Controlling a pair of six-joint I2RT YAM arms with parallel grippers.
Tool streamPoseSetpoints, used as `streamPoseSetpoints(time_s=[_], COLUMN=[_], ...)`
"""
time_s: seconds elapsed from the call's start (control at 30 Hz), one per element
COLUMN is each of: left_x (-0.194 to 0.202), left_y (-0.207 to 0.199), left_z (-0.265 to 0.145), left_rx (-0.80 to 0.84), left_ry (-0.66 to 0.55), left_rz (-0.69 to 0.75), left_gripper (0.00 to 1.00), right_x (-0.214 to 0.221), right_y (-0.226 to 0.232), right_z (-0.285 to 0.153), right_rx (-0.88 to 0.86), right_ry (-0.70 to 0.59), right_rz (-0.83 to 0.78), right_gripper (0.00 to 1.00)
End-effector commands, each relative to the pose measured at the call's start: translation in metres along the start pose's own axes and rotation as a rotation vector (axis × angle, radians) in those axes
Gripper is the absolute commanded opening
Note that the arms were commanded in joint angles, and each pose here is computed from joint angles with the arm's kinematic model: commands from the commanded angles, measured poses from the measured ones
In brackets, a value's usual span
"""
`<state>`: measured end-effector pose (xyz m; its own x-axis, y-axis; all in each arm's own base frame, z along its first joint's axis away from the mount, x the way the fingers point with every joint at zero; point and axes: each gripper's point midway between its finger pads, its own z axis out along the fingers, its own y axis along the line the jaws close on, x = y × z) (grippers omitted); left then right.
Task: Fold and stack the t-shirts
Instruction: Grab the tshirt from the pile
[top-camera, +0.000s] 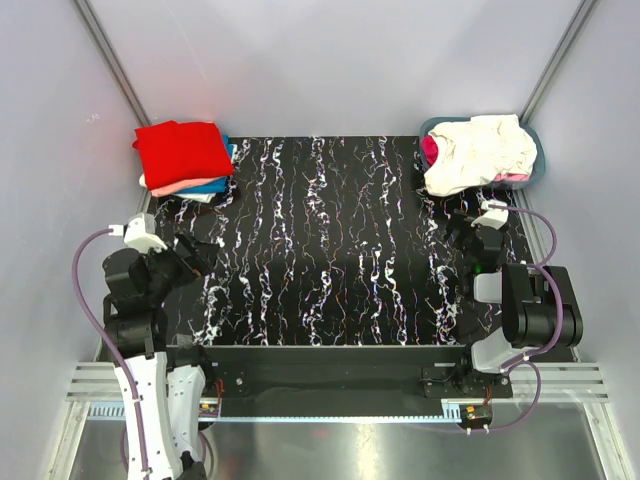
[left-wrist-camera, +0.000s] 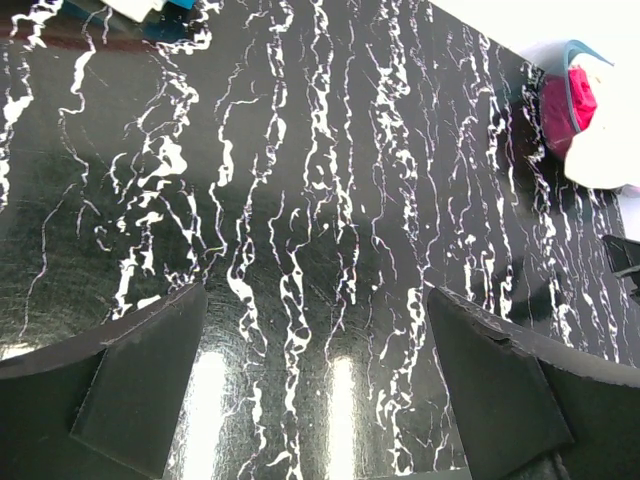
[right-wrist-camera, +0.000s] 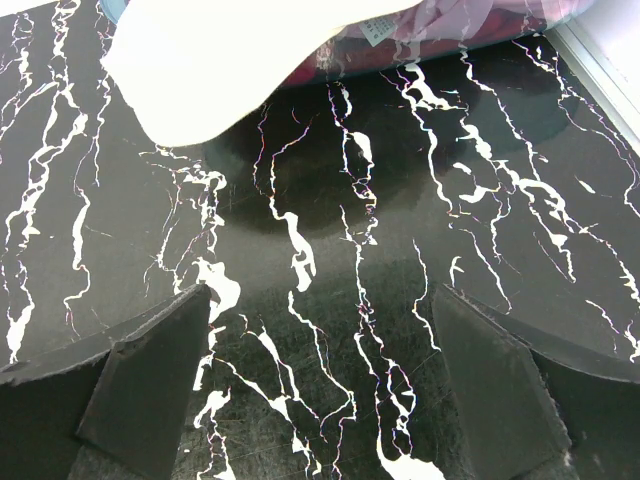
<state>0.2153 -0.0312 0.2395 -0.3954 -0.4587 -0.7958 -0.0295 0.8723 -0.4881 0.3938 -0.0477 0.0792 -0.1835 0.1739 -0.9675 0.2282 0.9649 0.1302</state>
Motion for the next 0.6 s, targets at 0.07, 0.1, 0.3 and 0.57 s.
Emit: streamPoseSetpoints(time_s=[0.07,0.1,0.3,0.57], left_x=[-0.012,-0.012,-0.016,-0.017], left_y=[-0.004,-0.005,0.001,0.005], left_z=[0.001,0.000,-0.004,-0.002], left_rx=[0.011,0.013,-0.028,-0.042], left_ry=[-0.027,-0.023,-0.066,-0.062], left_rz=[0.029,0.032,0.026,0.014], left_gripper=[0.99,0.99,0.99,0.99], right_x=[-0.022,-0.022,-0.023,-0.122], right_y=[0.003,0.003,0.004,0.030], right_z=[0.003,0.004,0.004,-0.016], right_rx=[-0.010,-0.010,-0.015,-0.033], right_ry=[-0.076,-0.076,-0.077,0.058], right_rz=[0.010,0.010,0.008,0.035], right_gripper=[1.00,1.00,1.00,1.00])
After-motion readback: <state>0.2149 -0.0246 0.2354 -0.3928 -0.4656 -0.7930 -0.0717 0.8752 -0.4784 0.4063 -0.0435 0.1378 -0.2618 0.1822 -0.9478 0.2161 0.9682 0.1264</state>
